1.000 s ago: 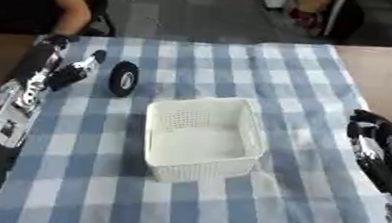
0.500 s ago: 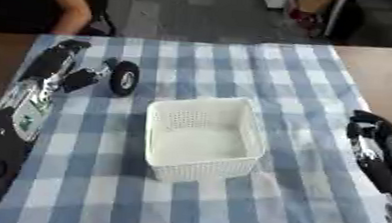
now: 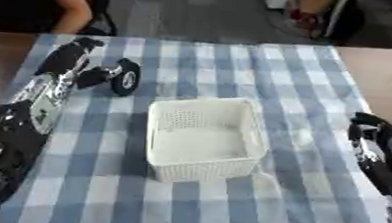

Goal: Pick up objects on the table and place them in the box.

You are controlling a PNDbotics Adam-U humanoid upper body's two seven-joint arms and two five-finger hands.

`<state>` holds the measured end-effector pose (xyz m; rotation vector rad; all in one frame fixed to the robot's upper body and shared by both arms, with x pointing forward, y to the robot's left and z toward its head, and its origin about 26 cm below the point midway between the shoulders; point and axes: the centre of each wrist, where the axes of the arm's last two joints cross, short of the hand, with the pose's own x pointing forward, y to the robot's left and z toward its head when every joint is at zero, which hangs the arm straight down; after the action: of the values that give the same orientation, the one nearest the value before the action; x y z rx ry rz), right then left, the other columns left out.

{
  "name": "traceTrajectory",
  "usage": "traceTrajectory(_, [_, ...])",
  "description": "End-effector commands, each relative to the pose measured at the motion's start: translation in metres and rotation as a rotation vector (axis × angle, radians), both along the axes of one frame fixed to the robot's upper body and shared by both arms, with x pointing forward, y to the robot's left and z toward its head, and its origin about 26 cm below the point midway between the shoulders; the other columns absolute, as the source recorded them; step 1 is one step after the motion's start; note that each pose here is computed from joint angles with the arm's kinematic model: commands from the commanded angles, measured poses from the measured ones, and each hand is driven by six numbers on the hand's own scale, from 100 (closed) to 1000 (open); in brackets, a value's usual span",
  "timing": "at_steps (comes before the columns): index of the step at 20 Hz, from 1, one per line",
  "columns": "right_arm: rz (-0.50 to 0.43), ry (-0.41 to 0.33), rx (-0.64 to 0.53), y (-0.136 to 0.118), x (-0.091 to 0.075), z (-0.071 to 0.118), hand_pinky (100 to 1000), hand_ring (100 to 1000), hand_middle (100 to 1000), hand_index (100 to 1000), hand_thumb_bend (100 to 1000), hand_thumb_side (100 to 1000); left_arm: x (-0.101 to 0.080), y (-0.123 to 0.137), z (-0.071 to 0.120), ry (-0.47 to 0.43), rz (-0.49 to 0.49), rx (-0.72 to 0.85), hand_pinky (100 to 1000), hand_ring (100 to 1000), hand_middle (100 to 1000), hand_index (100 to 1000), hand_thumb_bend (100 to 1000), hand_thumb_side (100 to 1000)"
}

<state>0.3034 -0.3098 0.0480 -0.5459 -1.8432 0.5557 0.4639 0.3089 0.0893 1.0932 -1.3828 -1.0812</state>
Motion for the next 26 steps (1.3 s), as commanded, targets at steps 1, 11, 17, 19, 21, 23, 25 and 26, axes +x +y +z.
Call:
traceTrajectory(1, [0.009, -0.015, -0.002, 0.0, 0.001, 0.005, 720, 593, 706, 831, 303, 762, 0.007, -0.001, 0.014, -0.031, -0.014, 0.015, 871, 860, 871, 935, 1000, 1000])
traceTrajectory(11, [0.013, -0.015, -0.001, 0.0, 0.001, 0.005, 720, 593, 706, 831, 301, 762, 0.01, -0.009, 0.006, -0.005, -0.022, 0.042, 873, 861, 870, 933, 1000, 1000])
traceTrajectory(17, [0.016, -0.015, 0.0, 0.001, 0.001, 0.005, 720, 593, 706, 831, 299, 762, 0.011, -0.01, 0.002, 0.011, -0.018, 0.063, 874, 862, 869, 934, 1000, 1000])
traceTrajectory(19, [0.017, -0.015, 0.001, 0.001, 0.001, 0.005, 720, 593, 706, 831, 298, 762, 0.011, -0.011, 0.001, 0.013, -0.019, 0.068, 874, 862, 869, 934, 1000, 1000])
traceTrajectory(21, [0.018, -0.016, 0.001, 0.001, 0.002, 0.006, 720, 593, 706, 831, 298, 763, 0.011, -0.012, 0.0, 0.014, -0.022, 0.073, 875, 862, 868, 932, 1000, 1000])
traceTrajectory(23, [0.018, -0.017, 0.002, 0.001, 0.002, 0.006, 720, 593, 706, 831, 297, 763, 0.012, -0.013, 0.0, 0.017, -0.025, 0.078, 875, 863, 868, 923, 1000, 1000])
traceTrajectory(25, [0.019, -0.017, 0.002, 0.002, 0.002, 0.006, 719, 593, 706, 831, 296, 763, 0.012, -0.014, -0.001, 0.019, -0.028, 0.082, 875, 863, 867, 920, 1000, 1000])
traceTrajectory(26, [0.019, -0.017, 0.002, 0.002, 0.002, 0.006, 719, 593, 706, 831, 296, 763, 0.012, -0.014, -0.001, 0.02, -0.028, 0.084, 875, 863, 867, 919, 1000, 1000])
